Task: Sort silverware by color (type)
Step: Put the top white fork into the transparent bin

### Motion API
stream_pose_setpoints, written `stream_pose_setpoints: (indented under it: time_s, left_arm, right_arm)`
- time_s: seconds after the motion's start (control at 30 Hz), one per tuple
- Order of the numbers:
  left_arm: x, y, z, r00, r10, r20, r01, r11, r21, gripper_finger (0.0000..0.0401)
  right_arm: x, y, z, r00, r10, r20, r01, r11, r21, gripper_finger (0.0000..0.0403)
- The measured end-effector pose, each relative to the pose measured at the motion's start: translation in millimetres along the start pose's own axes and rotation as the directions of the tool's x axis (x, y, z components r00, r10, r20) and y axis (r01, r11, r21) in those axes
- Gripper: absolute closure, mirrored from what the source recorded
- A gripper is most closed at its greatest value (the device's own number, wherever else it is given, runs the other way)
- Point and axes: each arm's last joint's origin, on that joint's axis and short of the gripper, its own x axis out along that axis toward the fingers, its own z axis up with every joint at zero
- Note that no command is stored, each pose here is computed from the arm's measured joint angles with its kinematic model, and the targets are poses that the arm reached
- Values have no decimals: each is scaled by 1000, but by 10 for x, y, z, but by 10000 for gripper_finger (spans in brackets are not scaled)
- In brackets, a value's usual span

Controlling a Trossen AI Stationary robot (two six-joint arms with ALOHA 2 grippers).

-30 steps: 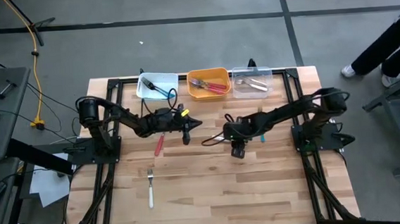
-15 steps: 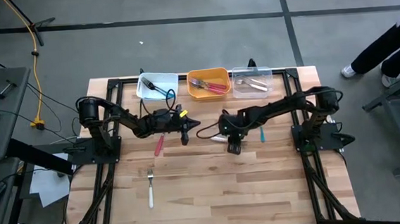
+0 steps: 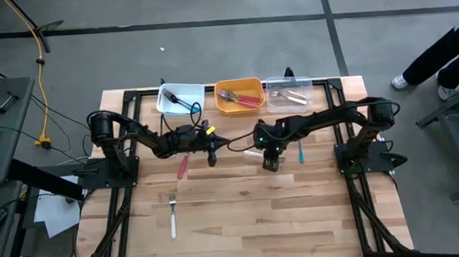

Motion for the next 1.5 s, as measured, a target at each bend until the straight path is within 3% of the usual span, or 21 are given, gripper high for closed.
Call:
stream_pose_setpoints:
  time_s: [0.23, 0.4, 0.6, 0.83, 1.2, 1.5]
  left_arm:
    - [1, -1, 1, 1000, 0, 0, 0, 1000, 0, 401]
    - [1, -1, 1, 1000, 0, 0, 0, 1000, 0, 401]
    - [1, -1, 0, 1000, 0, -1, 0, 1000, 0, 401]
    - [1, -2, -4, 1000, 0, -5, 0, 1000, 0, 401]
    - [1, -2, -4, 1000, 0, -4, 0, 1000, 0, 401]
    - [1, -2, -3, 1000, 0, -4, 0, 1000, 0, 401]
  right_arm:
    - [-405, -134, -25, 996, -52, 71, 50, 998, 24, 372]
    - [-774, -347, -81, 981, -169, 100, 163, 984, 68, 369]
    - [-1171, -730, -20, 941, -333, 65, 328, 942, 77, 368]
    - [-1436, -1291, -72, 907, -417, 67, 416, 909, 30, 367]
    - [-1156, -2026, -146, 893, -450, -28, 451, 892, 18, 367]
    - [-816, -2289, -164, 901, -424, -97, 426, 905, 0, 367]
